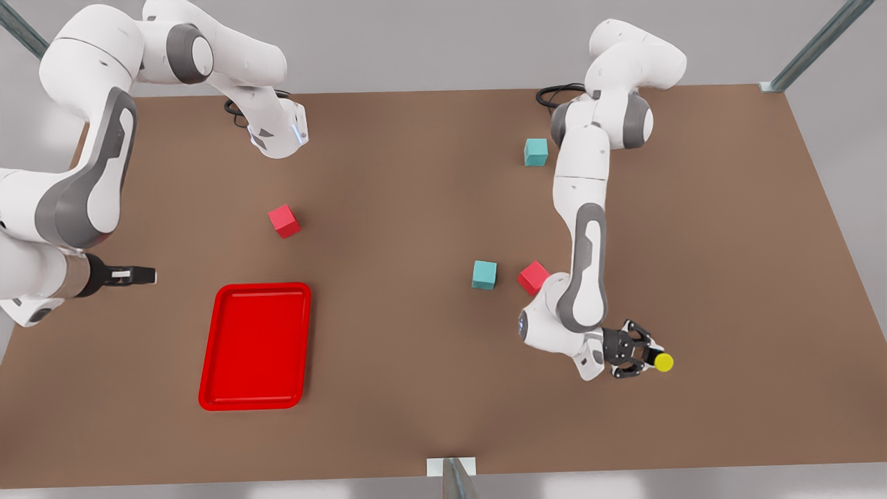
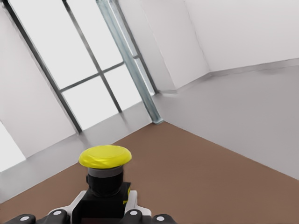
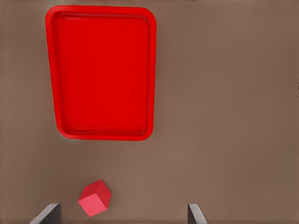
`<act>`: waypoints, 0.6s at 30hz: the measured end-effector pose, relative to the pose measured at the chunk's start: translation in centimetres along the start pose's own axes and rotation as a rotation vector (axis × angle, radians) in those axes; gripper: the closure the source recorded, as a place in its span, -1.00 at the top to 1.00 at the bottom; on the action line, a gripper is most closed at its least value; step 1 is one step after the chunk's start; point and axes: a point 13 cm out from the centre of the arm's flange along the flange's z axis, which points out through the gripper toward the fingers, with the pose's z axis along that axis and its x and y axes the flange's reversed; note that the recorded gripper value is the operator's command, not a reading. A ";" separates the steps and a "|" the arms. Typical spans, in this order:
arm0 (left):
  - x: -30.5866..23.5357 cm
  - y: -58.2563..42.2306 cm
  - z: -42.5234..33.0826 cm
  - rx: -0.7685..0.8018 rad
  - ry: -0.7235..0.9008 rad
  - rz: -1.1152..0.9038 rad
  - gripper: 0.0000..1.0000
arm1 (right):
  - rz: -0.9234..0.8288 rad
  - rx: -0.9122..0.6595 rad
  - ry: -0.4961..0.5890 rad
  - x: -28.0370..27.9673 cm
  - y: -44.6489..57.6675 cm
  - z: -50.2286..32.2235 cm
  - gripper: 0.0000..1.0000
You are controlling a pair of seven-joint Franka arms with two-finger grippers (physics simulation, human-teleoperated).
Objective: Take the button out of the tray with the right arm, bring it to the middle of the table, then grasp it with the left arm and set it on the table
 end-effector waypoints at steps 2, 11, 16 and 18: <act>1.1 0.1 0.6 -0.013 -0.039 -0.065 -0.16 | -0.048 0.017 -0.010 -0.4 3.1 -0.5 1.00; 6.6 -0.4 0.9 -0.005 -0.125 -0.323 -0.16 | -0.186 0.104 -0.072 -0.2 11.8 -3.1 1.00; 9.3 -0.6 2.4 -0.005 -0.158 -0.416 -0.15 | -0.155 0.088 -0.076 2.9 9.9 -3.4 1.00; 9.8 -0.6 2.7 -0.001 -0.166 -0.453 -0.15 | -0.149 0.083 -0.089 3.3 9.6 -3.7 1.00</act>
